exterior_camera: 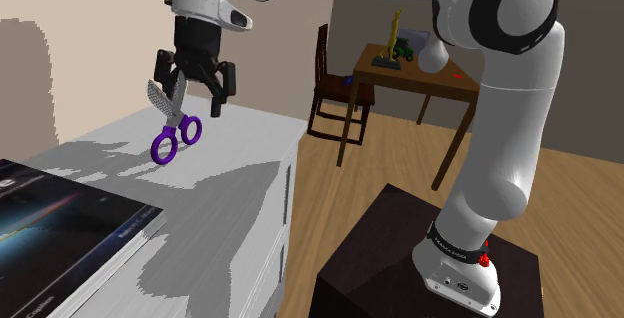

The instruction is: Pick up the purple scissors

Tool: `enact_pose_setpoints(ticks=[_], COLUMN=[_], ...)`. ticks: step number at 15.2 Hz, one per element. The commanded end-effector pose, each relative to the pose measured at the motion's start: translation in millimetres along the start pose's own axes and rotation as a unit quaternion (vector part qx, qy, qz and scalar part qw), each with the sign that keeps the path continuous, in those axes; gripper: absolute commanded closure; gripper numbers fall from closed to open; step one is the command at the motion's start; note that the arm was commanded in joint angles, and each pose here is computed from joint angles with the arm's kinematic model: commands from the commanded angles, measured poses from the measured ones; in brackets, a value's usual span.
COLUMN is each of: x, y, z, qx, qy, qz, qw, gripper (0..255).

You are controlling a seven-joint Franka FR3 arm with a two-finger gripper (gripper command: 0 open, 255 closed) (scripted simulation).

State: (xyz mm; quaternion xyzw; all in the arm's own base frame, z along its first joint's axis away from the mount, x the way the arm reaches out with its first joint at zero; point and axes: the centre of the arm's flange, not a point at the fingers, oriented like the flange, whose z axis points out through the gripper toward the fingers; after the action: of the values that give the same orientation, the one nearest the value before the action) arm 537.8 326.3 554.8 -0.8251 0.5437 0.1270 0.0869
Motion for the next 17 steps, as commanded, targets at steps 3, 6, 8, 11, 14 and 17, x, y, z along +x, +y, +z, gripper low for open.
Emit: enact_pose_setpoints(ticks=[3,6,8,11,14,17], x=[4,4,4,4,2,-3], y=[1,1,1,1,1,1], z=[13,13,13,13,8,-7], qx=[0.0,0.0,0.0,0.0,0.0,0.0], qy=[0.0,0.0,0.0,0.0,0.0,0.0], qz=[0.0,0.0,0.0,0.0,0.0,0.0], qw=[1.0,1.0,1.0,1.0,1.0,1.0], gripper=[0,255,255,255,255,255])
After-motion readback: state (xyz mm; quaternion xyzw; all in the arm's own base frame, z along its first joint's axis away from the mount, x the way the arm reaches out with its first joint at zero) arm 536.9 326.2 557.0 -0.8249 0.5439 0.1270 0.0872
